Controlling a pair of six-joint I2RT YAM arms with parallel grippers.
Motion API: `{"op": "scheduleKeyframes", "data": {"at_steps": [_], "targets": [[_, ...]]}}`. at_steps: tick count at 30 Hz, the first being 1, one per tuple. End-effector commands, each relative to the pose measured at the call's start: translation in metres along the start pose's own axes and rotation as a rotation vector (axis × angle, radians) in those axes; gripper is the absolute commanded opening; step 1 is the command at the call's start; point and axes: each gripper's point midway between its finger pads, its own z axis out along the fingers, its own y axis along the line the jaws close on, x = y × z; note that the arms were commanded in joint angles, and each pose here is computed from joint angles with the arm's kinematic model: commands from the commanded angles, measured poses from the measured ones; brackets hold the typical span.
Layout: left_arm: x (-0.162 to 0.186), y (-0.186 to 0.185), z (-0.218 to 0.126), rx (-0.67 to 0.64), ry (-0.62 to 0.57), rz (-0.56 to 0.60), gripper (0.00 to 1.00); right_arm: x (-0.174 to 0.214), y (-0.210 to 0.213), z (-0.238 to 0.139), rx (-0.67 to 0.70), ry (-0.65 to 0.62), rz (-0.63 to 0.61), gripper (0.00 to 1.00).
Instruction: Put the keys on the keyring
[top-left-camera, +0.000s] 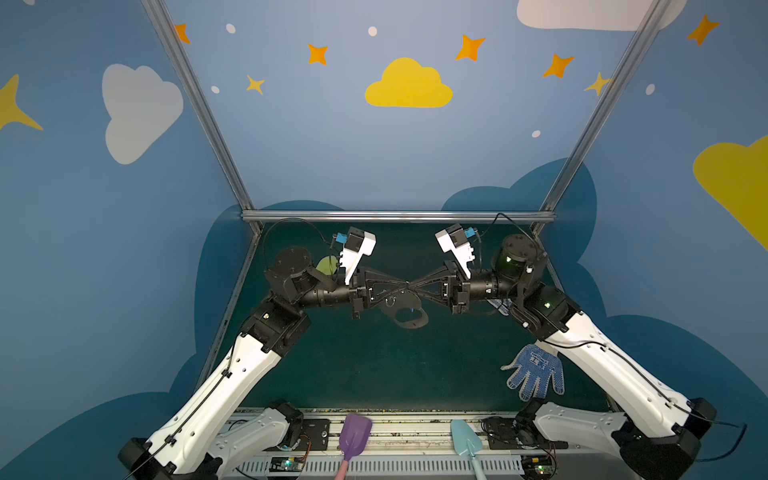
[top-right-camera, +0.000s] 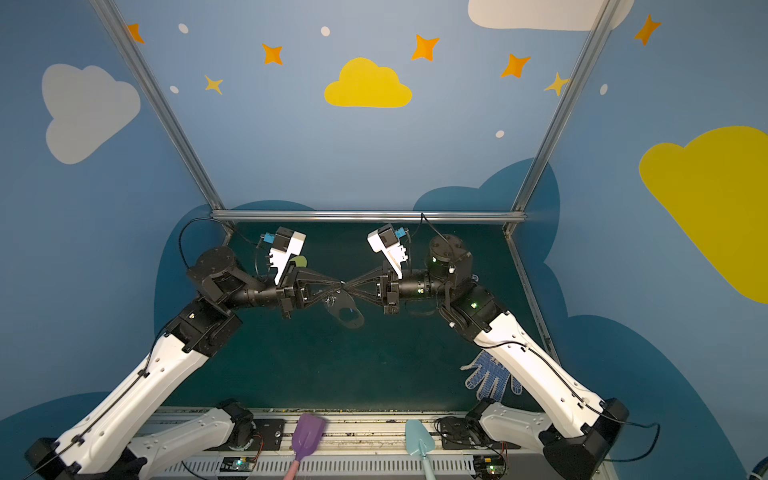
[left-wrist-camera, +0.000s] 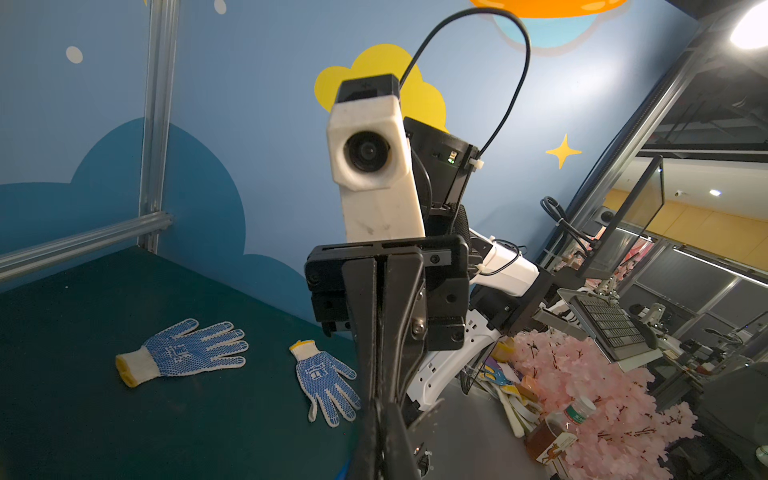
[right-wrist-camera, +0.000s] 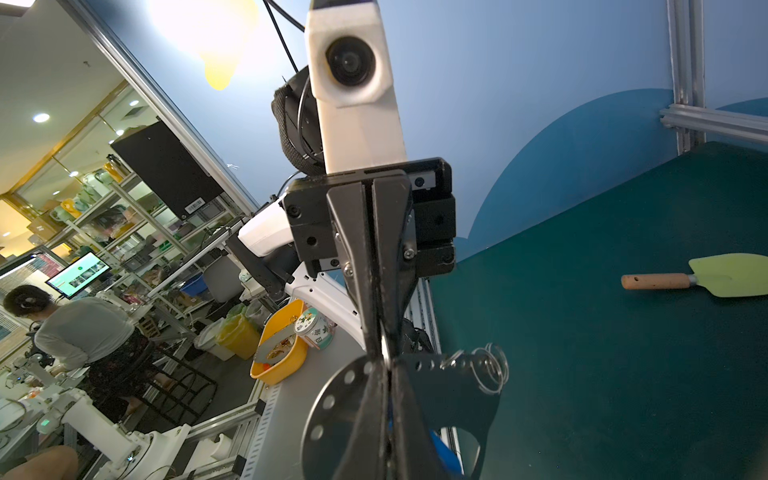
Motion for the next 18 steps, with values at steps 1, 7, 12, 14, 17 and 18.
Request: {"op": "scheduleKeyframes", "data": {"at_steps": [1, 7, 12, 14, 17, 18], "targets": [[-0.003, -0.004, -0.003, -0.001, -0.012, 0.039, 0.07, 0.002, 0.002, -0.002, 0.039, 0.01, -0.048, 0.0], [0.0, 0.01, -0.012, -0.102, -0.007, 0.038, 0.45, 0.013, -0.011, -0.009, 0.149, 0.075, -0.123, 0.0], [0.007, 0.031, -0.025, -0.209, 0.071, -0.023, 0.48, 0.031, -0.017, -0.016, 0.21, 0.19, -0.206, 0.0], [0.018, 0.037, -0.025, -0.227, 0.15, -0.073, 0.46, 0.04, -0.02, -0.017, 0.243, 0.242, -0.246, 0.0], [0.036, 0.041, -0.022, -0.208, 0.245, -0.148, 0.46, 0.054, -0.023, -0.016, 0.266, 0.328, -0.291, 0.0], [0.04, 0.041, -0.021, -0.191, 0.259, -0.163, 0.45, 0.059, -0.026, -0.015, 0.279, 0.357, -0.309, 0.0]]}}
